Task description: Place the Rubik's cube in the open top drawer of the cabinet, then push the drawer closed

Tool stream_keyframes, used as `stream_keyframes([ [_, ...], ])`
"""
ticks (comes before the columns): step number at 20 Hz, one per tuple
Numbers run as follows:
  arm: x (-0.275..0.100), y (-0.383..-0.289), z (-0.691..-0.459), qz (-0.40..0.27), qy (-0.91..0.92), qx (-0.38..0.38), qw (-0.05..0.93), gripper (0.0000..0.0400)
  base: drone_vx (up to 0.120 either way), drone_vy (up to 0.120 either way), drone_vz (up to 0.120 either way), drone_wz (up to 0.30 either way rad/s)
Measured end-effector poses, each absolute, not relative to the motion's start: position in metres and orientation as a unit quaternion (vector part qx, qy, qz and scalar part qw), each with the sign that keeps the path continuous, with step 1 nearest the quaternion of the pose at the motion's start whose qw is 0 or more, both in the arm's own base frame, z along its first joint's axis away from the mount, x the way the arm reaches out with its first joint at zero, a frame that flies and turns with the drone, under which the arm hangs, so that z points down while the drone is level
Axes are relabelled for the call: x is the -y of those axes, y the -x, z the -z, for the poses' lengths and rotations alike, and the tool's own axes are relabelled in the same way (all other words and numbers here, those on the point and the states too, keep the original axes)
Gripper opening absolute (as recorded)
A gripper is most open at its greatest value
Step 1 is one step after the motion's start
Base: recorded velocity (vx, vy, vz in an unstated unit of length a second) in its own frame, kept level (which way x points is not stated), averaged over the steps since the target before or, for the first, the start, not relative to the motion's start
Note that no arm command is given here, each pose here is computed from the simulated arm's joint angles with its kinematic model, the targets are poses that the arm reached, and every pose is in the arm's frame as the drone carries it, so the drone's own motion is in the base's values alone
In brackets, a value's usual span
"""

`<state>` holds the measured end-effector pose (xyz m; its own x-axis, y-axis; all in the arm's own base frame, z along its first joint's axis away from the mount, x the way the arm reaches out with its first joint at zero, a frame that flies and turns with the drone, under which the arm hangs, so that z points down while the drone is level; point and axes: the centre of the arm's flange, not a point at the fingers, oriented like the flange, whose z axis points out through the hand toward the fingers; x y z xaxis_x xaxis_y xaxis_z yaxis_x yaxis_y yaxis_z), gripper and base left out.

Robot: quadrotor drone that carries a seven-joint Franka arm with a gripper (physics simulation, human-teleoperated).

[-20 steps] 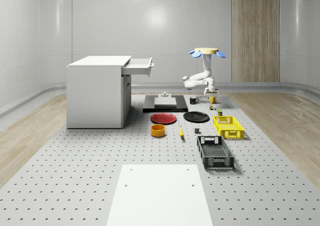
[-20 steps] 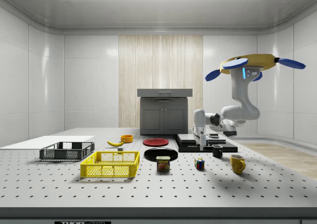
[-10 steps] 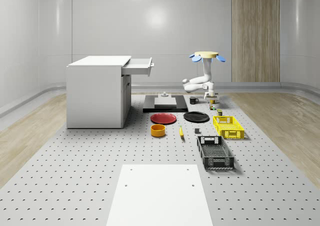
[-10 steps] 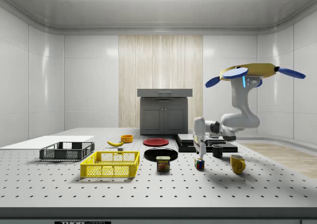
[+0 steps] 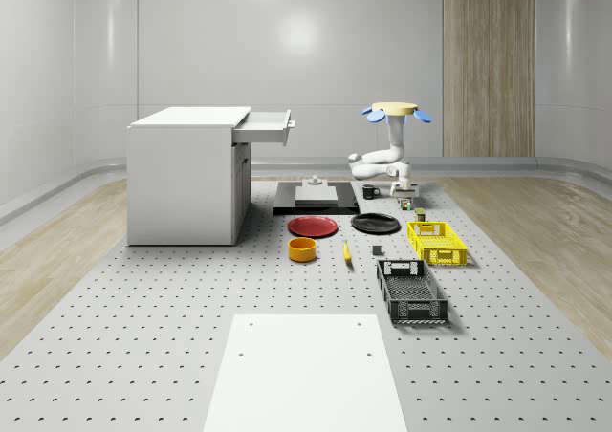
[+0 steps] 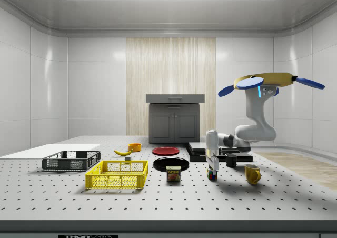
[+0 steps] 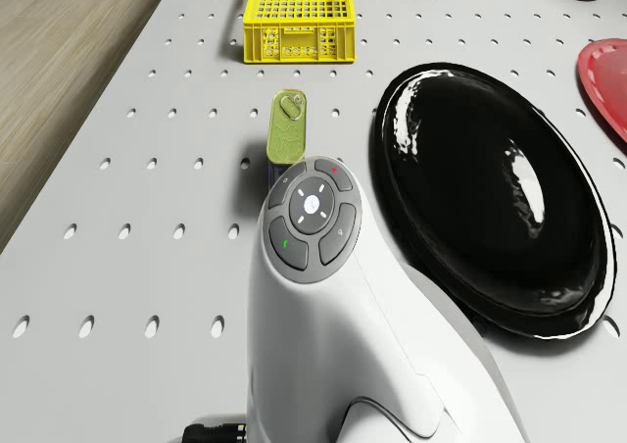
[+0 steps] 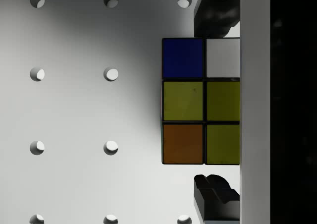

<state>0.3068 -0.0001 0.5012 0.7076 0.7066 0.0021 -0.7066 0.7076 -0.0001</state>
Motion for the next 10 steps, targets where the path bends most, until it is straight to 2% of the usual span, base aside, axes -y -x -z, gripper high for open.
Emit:
stream_keyframes([
  [3,0.0,-0.3075,-0.507,-0.382,0.0,0.001,0.924,0.04,0.0,0.0,0.0,0.0],
  [10,0.0,-0.3161,-0.513,-0.382,0.0,0.001,0.924,0.04,0.0,0.0,0.0,0.0],
])
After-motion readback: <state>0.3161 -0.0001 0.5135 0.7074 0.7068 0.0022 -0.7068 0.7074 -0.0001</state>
